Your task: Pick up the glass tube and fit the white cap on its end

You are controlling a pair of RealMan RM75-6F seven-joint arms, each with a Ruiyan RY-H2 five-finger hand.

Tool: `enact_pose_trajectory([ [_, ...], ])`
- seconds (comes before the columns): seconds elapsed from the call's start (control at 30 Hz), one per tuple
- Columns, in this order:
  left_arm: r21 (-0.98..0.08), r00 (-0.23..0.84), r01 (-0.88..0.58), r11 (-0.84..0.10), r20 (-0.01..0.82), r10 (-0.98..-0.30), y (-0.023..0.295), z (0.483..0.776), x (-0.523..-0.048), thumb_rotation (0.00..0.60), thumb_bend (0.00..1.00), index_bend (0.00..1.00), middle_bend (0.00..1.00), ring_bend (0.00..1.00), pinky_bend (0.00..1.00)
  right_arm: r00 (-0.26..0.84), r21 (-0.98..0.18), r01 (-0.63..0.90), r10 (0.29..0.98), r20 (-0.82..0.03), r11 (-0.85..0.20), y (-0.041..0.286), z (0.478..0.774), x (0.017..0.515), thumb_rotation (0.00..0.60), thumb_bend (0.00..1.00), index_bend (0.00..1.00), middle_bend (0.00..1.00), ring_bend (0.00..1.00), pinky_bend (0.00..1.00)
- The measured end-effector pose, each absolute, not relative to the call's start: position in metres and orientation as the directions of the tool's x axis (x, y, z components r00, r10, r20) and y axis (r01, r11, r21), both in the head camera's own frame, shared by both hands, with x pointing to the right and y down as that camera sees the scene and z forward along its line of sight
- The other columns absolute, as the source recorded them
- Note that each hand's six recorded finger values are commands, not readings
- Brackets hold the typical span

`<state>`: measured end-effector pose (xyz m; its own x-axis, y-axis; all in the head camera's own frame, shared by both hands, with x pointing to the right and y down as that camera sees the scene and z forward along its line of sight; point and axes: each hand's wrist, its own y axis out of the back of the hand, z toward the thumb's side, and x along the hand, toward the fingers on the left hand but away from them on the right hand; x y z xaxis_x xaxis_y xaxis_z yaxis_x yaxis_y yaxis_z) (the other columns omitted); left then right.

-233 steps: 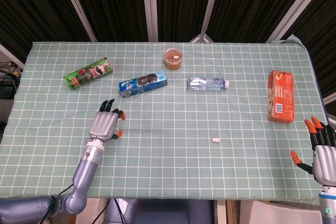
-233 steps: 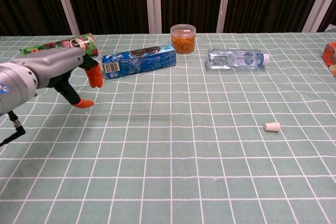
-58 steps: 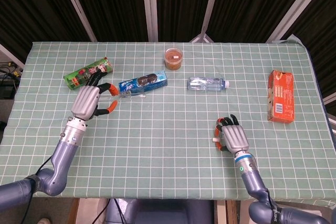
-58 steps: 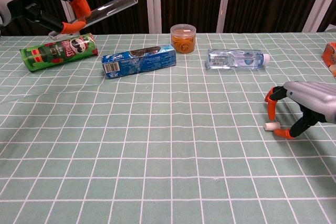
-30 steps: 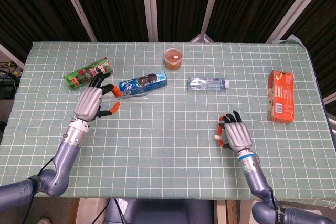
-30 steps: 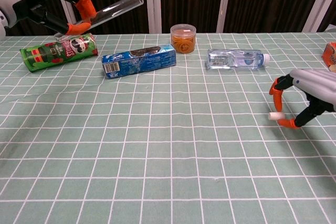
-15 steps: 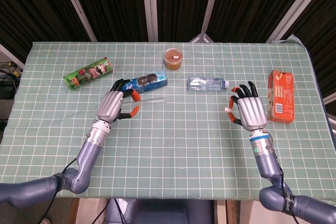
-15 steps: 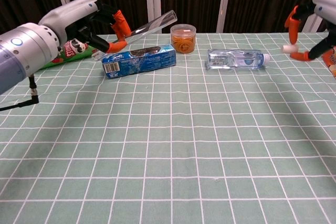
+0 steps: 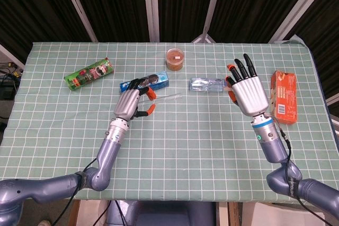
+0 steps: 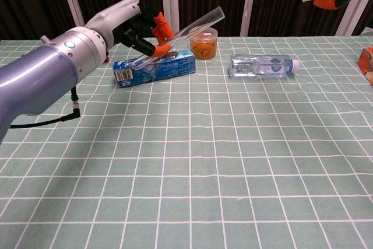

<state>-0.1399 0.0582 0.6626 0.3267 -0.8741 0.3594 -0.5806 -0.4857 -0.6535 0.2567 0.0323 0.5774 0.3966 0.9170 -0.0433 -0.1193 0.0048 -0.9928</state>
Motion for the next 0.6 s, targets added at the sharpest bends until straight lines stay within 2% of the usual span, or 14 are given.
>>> enact_pose_trajectory([
  [0.17, -0.639, 0.330, -0.598, -0.485, 0.355, -0.875, 0.062, 0.662, -0.132, 0.600, 0.64, 0.56, 0.54, 0.11, 0.00, 0.469, -0.982, -0.174, 0.883, -0.011, 0.080, 0.033, 0.577, 0.245, 0.600, 0.32, 0.67, 0.29, 0.16, 0.06],
  [0.6, -0.620, 0.305, -0.615, -0.487, 0.383, -0.872, 0.065, 0.671, -0.127, 0.600, 0.64, 0.56, 0.54, 0.11, 0.00, 0.558, -0.962, -0.214, 0.829, 0.019, 0.167, 0.039, 0.579, 0.225, 0.600, 0.32, 0.67, 0.29, 0.16, 0.05],
])
